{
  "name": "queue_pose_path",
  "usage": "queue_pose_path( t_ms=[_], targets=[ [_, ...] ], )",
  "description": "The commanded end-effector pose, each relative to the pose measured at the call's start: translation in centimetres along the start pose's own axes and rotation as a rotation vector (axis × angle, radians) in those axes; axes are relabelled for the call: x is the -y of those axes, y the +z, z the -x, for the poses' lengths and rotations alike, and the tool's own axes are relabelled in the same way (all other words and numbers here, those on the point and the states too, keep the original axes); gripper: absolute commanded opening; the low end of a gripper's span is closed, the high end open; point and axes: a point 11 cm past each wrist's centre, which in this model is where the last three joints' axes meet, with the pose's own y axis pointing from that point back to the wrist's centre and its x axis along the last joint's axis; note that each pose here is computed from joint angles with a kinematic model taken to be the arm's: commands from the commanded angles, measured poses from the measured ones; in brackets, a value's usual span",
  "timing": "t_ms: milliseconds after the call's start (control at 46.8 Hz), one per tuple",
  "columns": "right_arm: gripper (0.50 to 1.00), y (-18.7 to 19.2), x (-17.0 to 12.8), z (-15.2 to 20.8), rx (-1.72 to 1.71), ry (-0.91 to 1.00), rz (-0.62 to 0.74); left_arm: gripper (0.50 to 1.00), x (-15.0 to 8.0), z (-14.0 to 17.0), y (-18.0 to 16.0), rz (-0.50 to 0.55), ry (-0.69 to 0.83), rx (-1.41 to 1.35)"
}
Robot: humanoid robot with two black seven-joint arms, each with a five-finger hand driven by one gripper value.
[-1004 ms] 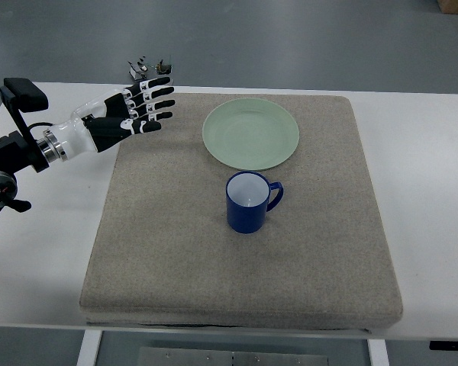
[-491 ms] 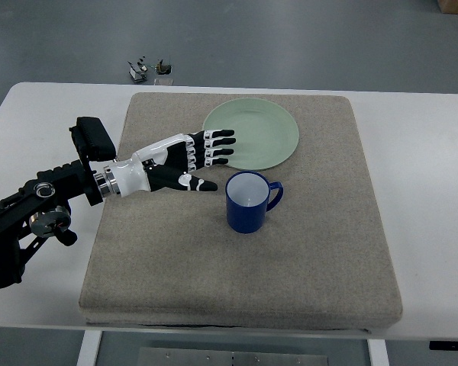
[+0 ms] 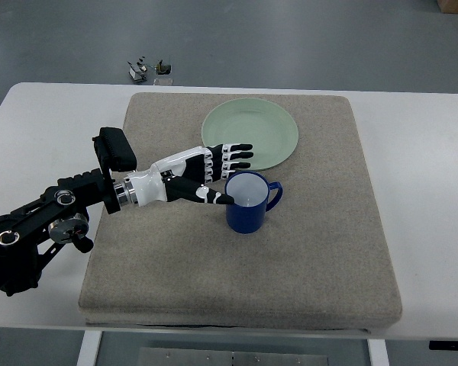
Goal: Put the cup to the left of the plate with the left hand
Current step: 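Reach the left hand forward to the blue mug beside the plate, then close the left hand fingers around the blue mug body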
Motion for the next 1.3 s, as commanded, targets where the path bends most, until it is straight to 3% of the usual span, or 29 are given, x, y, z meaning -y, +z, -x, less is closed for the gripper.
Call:
queue_pose_path(
  t_ms=[0,406,1282],
  targets=[
    [0.934,0.0,0.0,0.0,0.000,0.000,0.000,1.000,0.4,0.4,-0.3,-0.003,-0.012,-0.005],
    [0.934,0.0,0.0,0.0,-0.001,0.001,0.000,1.000,1.2,1.6,-1.8,-0.063,-0.054,0.043],
    [0.934,0.0,0.0,0.0,0.000,0.000,0.000,0.999,2.0,1.7,-1.8,-0.063,-0.036,0.052]
  ],
)
